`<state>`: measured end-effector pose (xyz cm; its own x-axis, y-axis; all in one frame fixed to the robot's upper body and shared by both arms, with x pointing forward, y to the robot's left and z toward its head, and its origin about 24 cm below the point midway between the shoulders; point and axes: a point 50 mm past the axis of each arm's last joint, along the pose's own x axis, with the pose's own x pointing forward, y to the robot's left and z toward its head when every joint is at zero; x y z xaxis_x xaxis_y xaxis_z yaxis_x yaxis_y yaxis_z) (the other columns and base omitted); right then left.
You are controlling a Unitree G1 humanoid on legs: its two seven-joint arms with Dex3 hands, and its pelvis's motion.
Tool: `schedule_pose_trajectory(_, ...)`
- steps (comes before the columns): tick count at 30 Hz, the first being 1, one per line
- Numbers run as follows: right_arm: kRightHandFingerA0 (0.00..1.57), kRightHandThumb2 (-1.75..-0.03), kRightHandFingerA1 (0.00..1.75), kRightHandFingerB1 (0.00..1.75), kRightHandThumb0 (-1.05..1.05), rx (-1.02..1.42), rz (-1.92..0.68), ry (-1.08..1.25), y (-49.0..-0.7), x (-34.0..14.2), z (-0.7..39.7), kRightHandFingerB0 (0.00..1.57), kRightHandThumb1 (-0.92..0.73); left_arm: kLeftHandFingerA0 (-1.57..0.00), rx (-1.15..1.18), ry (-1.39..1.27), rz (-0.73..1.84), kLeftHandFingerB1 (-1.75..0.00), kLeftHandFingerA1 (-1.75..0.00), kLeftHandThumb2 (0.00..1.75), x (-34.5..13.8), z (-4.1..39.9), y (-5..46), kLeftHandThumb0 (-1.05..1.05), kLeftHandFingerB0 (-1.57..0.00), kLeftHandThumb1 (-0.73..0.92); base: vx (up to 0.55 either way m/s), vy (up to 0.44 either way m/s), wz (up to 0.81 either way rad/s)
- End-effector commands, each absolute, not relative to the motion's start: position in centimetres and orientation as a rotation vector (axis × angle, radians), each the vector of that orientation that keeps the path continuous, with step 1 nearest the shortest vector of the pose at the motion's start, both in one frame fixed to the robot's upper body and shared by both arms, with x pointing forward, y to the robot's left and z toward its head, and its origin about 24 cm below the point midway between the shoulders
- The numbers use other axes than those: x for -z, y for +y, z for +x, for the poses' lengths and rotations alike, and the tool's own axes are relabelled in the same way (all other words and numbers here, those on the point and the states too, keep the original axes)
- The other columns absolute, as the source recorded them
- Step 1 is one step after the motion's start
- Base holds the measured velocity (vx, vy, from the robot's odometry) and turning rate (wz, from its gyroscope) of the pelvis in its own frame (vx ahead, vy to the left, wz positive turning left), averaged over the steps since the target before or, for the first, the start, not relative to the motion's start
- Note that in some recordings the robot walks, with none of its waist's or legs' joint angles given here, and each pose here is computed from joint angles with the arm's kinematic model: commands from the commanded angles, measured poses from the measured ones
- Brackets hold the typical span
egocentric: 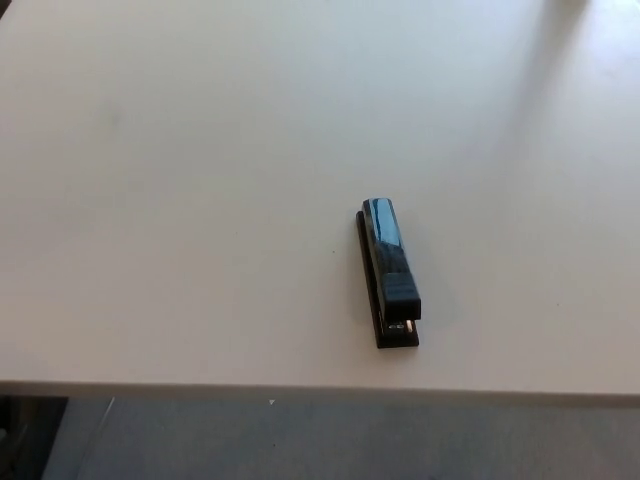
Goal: The robot uses its right hand to press on the stapler that is in the middle of the desk
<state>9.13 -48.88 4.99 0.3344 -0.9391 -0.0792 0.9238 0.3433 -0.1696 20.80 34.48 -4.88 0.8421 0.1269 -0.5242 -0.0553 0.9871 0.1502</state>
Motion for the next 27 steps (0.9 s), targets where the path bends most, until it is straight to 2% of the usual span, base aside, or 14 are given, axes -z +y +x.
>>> schedule_pose_trajectory(1, 1.21, -0.65, 0.91, 0.62, -0.22, 1.147, -0.151, 0.744, -43.9, 4.8, 5.1, 0.77, -0.65, 0.0, -0.167, 0.608, 0.143, -0.21, -0.22, 1.02, 4.3, 20.1, 36.4, -0.58, 0.0, 0.83, 0.0, 0.0, 0.0)
schedule_pose_trajectory(6, 1.23, -0.59, 0.7, 0.5, -0.22, 0.84, -0.131, 0.974, -41.0, 7.8, 6.4, 0.65, -0.6, 0.0, -0.166, 0.608, 0.141, -0.14, -0.15, 0.86, 4.2, 20.1, 36.4, -0.46, 0.0, 0.92, 0.0, 0.0, 0.0)
schedule_pose_trajectory(7, 1.12, -0.65, 0.74, 0.53, -0.28, 0.772, -0.165, 1.012, -40.4, 8.2, 7.1, 0.55, -0.41, 0.0, -0.166, 0.608, 0.135, -0.15, -0.16, 0.89, 4.3, 20.1, 36.4, -0.46, 0.0, 0.92, 0.0, 0.0, 0.0)
schedule_pose_trajectory(8, 1.09, -0.5, 0.62, 0.45, -0.16, 0.726, -0.176, 1.024, -39.7, 8.7, 7.8, 0.55, -0.37, 0.0, -0.167, 0.607, 0.136, -0.16, -0.18, 0.86, 4.3, 20.1, 36.4, -0.46, 0.0, 0.92, 0.0, 0.0, 0.0)
schedule_pose_trajectory(9, 1.06, -0.55, 0.64, 0.5, -0.26, 0.668, -0.228, 1.05, -39.1, 9.0, 8.0, 0.59, -0.33, 0.0, -0.166, 0.615, 0.137, -0.16, -0.17, 0.88, 4.6, 19.9, 36.2, -0.45, 0.0, 0.92, 0.0, 0.0, 0.0)
schedule_pose_trajectory(10, 1.1, -0.59, 0.67, 0.52, -0.29, 0.619, -0.26, 1.073, -38.5, 9.3, 8.6, 0.63, -0.34, 0.0, -0.165, 0.614, 0.13, -0.16, -0.16, 0.86, 4.7, 19.8, 36.1, -0.45, 0.0, 0.92, 0.0, 0.0, 0.0)
schedule_pose_trajectory(11, 1.09, -0.58, 0.61, 0.5, -0.29, 0.616, -0.143, 1.105, -38.0, 9.7, 9.3, 0.66, -0.62, 0.0, -0.162, 0.609, 0.13, -0.16, -0.16, 0.87, 4.7, 19.7, 36.1, -0.44, 0.0, 0.92, 0.0, 0.0, 0.0)
schedule_pose_trajectory(13, 1.19, -0.57, 0.54, 0.44, -0.36, 0.594, -0.095, 1.126, -37.4, 9.8, 10.2, 0.79, -0.54, 0.0, -0.158, 0.607, 0.134, -0.16, -0.17, 0.85, 4.7, 19.7, 36.1, -0.43, 0.0, 0.92, 0.0, 0.0, 0.0)
schedule_pose_trajectory(18, 1.07, -0.56, 0.58, 0.48, -0.23, 0.363, -0.228, 1.091, -35.5, 9.2, 15.4, 0.74, -0.53, 0.0, -0.143, 0.609, 0.152, -0.16, -0.18, 0.88, 4.5, 19.8, 36.2, -0.44, 0.0, 0.92, 0.0, 0.0, 0.0)
schedule_pose_trajectory(20, 1.11, -0.57, 0.53, 0.43, -0.41, 0.258, -0.303, 1.066, -34.3, 8.9, 17.5, 0.73, -0.53, 0.0, -0.149, 0.614, 0.149, -0.18, -0.19, 1.0, 4.5, 19.9, 36.2, -0.58, 0.0, 0.82, 0.0, 0.0, 0.0)
schedule_pose_trajectory(22, 0.96, -0.59, 0.55, 0.42, -0.36, 0.121, -0.382, 1.03, -31.8, 8.7, 20.6, 0.58, -0.64, -0.03, -0.161, 0.614, 0.138, -0.14, -0.22, 0.87, 4.4, 19.9, 36.3, -0.49, -0.03, 0.92, 0.0, 0.0, 0.0)
schedule_pose_trajectory(23, 0.72, -0.59, 0.55, 0.42, -0.41, 0.118, -0.341, 1.027, -31.4, 8.7, 20.9, 0.46, -0.69, 0.0, -0.162, 0.613, 0.137, -0.14, -0.17, 0.86, 4.5, 19.9, 36.3, -0.45, 0.0, 0.92, 0.0, 0.0, 0.0)
schedule_pose_trajectory(24, 0.72, -0.59, 0.55, 0.42, -0.41, 0.118, -0.282, 1.019, -31.0, 8.7, 21.2, 0.46, -0.69, 0.0, -0.16, 0.611, 0.14, -0.14, -0.17, 0.86, 4.4, 19.9, 36.3, -0.45, 0.0, 0.92, 0.0, 0.0, 0.0)
schedule_pose_trajectory(27, 0.06, -0.66, 0.27, 0.26, -0.8, 0.059, -0.175, 0.98, -29.8, 9.2, 21.1, 0.12, -0.82, -0.01, -0.155, 0.609, 0.133, -0.14, -0.18, 0.89, 4.7, 19.8, 35.9, -0.48, -0.01, 0.92, 0.0, -0.001, 0.02)
